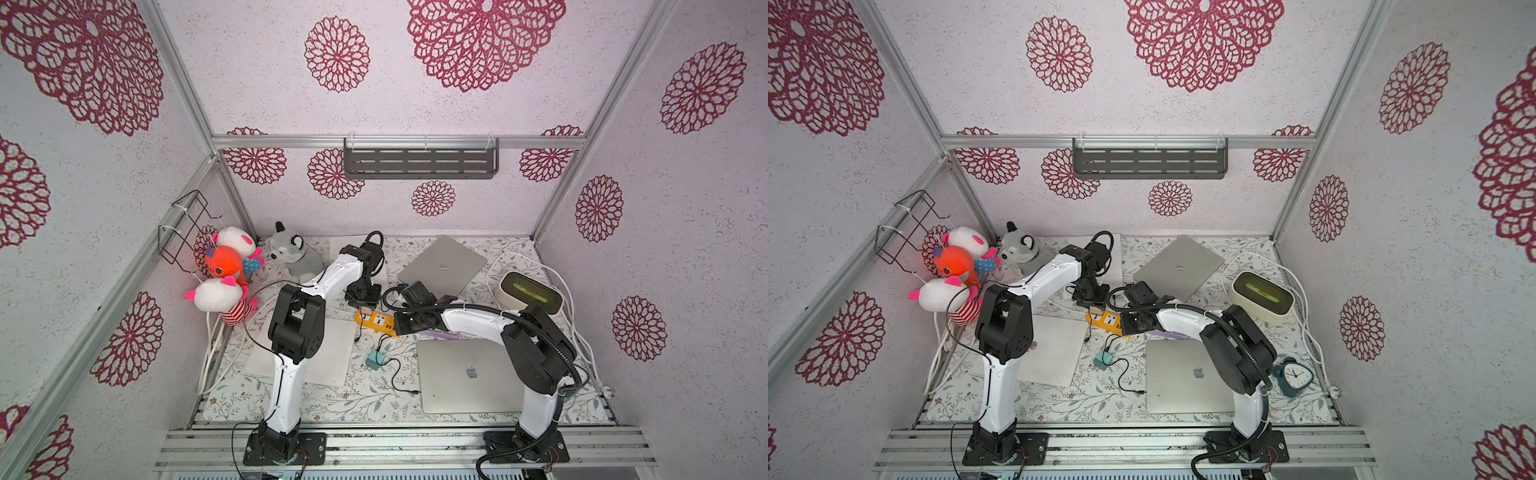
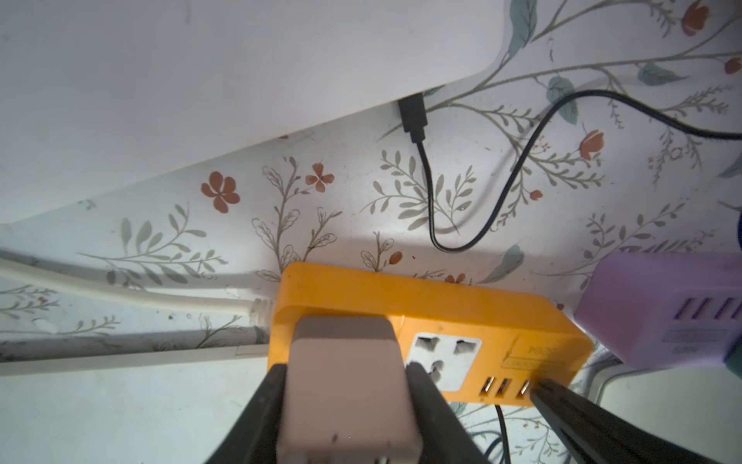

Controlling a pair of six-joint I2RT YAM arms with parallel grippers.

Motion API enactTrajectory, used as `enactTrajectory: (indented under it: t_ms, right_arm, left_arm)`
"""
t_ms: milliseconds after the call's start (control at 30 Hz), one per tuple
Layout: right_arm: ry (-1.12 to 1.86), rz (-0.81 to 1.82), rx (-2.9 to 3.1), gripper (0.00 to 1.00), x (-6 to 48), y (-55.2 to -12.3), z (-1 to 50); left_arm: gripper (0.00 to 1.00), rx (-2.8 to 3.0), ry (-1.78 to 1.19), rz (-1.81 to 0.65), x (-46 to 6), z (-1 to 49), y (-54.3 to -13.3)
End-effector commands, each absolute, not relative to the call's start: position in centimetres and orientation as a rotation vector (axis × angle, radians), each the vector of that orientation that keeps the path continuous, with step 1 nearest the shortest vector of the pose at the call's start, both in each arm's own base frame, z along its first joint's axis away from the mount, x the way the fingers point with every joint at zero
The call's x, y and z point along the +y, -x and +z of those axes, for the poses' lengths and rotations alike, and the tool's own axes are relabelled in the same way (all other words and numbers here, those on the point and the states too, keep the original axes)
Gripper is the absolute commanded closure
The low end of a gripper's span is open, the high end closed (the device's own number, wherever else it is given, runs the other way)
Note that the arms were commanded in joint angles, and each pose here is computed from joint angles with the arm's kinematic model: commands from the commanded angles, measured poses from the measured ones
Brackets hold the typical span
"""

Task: Unplug the laptop charger
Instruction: Remove the plug from the socket.

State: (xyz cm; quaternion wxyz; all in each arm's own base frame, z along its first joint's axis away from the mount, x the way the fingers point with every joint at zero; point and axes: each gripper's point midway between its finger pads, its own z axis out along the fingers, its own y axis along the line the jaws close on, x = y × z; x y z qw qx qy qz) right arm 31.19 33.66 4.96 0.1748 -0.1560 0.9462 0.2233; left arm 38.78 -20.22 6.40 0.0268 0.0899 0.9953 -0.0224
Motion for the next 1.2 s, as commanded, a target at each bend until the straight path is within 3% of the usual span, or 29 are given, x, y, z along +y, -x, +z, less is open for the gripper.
enactTrajectory:
  t_ms: [0,100,300,467,567,833,1167]
  right_arm:
    - [0.474,0.438,2.978,0.94,30.1,-26.2,-3.2]
    - [0.471,0.436,2.984,0.94,30.0,-26.1,-3.3]
    - [0.474,0.439,2.988,0.94,30.1,-26.1,-3.3]
    - [0.474,0.437,2.993,0.94,30.1,-26.0,-3.4]
    - [0.477,0.437,2.995,0.95,30.1,-26.1,-3.5]
    - [0.479,0.436,3.001,0.95,30.1,-26.1,-3.5]
    - [0.48,0.435,3.007,0.95,30.1,-26.0,-3.6]
  left_arm:
    - [0.69,3.045,-0.31,-0.129,-22.7,8.4,-38.4]
    - [0.7,3.043,-0.319,-0.159,-23.0,8.7,-38.4]
    - [0.7,3.025,-0.242,-0.503,-25.4,9.0,-38.4]
    - [0.7,3.043,-0.294,-0.194,-23.1,8.6,-38.4]
    - [0.7,3.054,-0.301,-0.177,-22.9,8.2,-38.2]
    - [0.71,3.006,-0.196,-0.604,-25.5,9.7,-38.4]
    - [0.71,3.042,-0.244,-0.17,-21.6,8.7,-38.5]
